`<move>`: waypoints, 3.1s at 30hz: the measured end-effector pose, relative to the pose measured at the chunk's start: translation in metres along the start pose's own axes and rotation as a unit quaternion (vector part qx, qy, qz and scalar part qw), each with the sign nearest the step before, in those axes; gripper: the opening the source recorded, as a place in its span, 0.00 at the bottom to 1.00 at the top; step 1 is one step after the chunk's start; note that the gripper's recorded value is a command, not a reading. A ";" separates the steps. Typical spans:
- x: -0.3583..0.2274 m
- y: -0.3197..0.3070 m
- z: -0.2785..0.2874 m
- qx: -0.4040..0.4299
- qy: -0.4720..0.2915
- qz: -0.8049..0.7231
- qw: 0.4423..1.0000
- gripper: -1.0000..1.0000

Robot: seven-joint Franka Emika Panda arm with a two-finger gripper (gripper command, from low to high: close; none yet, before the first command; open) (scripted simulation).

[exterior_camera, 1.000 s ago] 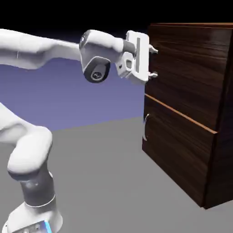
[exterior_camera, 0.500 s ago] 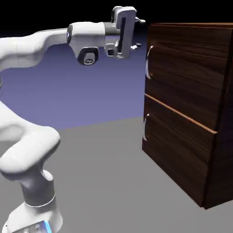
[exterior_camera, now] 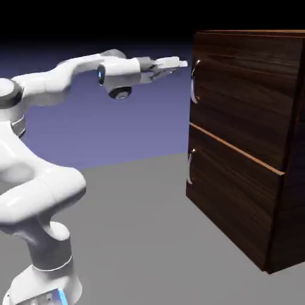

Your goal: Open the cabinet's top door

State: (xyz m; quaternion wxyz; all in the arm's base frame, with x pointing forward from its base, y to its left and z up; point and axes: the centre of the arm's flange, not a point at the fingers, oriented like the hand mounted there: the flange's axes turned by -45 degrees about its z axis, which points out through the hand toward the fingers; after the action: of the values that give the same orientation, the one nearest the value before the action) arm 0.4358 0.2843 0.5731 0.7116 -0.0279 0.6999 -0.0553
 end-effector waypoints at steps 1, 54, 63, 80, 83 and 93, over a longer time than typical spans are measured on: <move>0.013 0.007 0.006 -0.001 0.005 0.033 0.999 0.50; 0.049 -0.244 -0.233 -0.401 -0.015 0.057 0.914 0.00; 0.054 -0.291 -0.252 -0.449 -0.018 0.057 0.892 0.00; 0.069 -0.424 -0.278 -0.570 -0.026 0.053 0.820 0.00; 0.072 -0.452 -0.279 -0.593 -0.027 0.053 0.803 0.00; 0.084 -0.546 -0.268 -0.669 -0.032 0.050 0.741 0.00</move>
State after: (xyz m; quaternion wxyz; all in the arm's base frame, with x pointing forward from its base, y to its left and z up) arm 0.1472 -0.2571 0.5490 0.5339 -0.4637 0.5339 0.4636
